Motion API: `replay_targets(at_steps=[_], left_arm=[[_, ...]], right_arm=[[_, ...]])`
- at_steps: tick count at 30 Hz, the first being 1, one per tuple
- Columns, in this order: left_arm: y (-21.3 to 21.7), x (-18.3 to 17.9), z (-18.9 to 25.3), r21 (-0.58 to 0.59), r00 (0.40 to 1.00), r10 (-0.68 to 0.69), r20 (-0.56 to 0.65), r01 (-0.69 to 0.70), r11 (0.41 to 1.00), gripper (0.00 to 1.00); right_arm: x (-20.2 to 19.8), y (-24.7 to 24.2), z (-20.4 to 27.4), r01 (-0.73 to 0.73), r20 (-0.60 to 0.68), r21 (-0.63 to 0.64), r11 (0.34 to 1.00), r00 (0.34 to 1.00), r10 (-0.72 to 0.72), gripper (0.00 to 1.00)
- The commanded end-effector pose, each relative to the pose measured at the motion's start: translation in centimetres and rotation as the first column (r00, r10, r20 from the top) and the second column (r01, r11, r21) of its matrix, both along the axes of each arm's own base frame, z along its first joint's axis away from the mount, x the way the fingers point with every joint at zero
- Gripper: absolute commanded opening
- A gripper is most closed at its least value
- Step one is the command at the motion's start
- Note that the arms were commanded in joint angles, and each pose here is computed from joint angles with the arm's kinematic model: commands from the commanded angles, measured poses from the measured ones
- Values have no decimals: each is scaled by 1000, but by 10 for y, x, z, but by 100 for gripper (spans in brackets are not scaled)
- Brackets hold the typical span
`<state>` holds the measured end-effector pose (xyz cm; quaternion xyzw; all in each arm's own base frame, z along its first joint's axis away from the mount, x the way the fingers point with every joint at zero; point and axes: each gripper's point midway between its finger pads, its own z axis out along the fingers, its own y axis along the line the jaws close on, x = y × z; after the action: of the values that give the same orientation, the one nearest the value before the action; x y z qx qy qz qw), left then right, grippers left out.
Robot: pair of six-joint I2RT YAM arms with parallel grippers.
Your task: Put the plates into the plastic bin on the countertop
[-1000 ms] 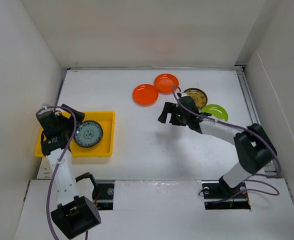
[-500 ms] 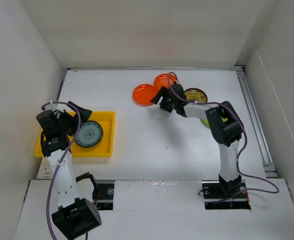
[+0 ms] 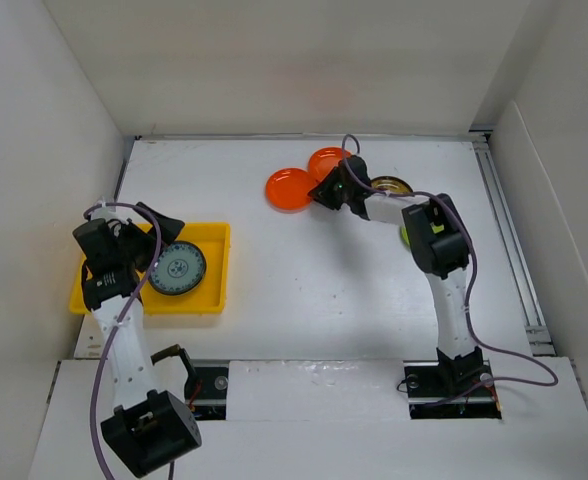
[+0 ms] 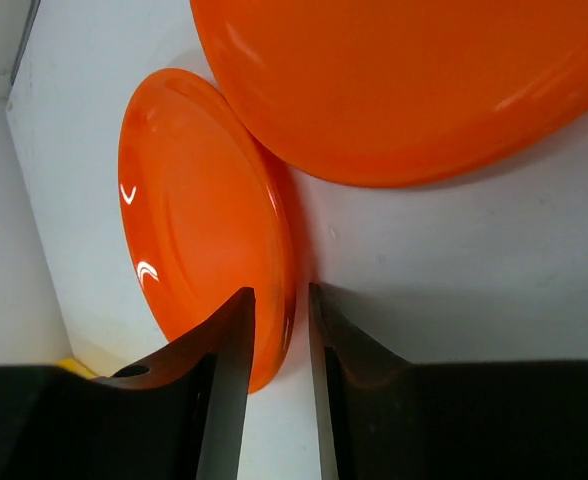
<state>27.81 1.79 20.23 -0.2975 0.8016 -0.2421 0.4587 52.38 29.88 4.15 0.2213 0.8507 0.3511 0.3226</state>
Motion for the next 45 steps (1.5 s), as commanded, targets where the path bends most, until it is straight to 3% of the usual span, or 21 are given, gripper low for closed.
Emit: replay_targets(at_steps=[1,5,9,12,13,15,16,19,20,23,28,33,34,38,43,45], left_arm=[[2,5,3,21,1000,-7,26,6,1000,100],[3,5,7,26,999,-7,34,6,1000,100],[3,5,3,17,1000,-7,18,6,1000,100],[-14,8,2,9,996,-85,12,85,996,100],[-20,11,5,27,995,-102,11,102,994,100],[-31,24,21,69,992,-129,10,128,989,100],[-41,31,28,86,989,-148,15,147,985,100],[-94,51,50,138,970,-243,11,239,961,100],[-118,52,51,138,958,-286,2,283,949,100],[-166,63,46,126,923,-385,-21,384,915,100],[-203,68,23,79,901,-430,-58,433,898,96],[-200,69,11,78,910,-407,-75,412,908,72],[-198,70,11,83,914,-400,-75,405,911,51],[-197,66,12,84,915,-400,-61,404,911,11],[-197,67,15,85,916,-400,-40,402,912,0],[-183,69,17,96,939,-341,-48,344,934,0]], right_arm=[[5,5,-6,-17,-51,14,1000,999,18,34],[15,11,-8,-41,-80,29,999,996,43,25],[12,20,-4,-96,-88,55,994,991,101,0],[-6,18,11,-133,-60,15,991,989,134,0],[-9,15,48,-159,17,-1,987,987,159,0],[-30,11,60,-169,54,-61,984,983,173,0],[-35,3,101,-170,144,-89,981,973,182,0],[-66,-8,117,-157,183,-158,975,965,185,0],[-77,-9,142,-168,235,-160,973,950,203,0],[-118,2,155,-317,242,-118,941,910,337,0],[-159,17,176,-458,319,-65,886,832,454,0],[-176,13,197,-501,368,-52,864,795,483,0],[-179,13,202,-514,383,-56,856,781,494,0],[-183,15,203,-535,383,-48,843,770,510,0],[-196,28,216,-599,431,-25,800,716,549,0],[-196,28,216,-599,432,-25,800,715,549,43]])
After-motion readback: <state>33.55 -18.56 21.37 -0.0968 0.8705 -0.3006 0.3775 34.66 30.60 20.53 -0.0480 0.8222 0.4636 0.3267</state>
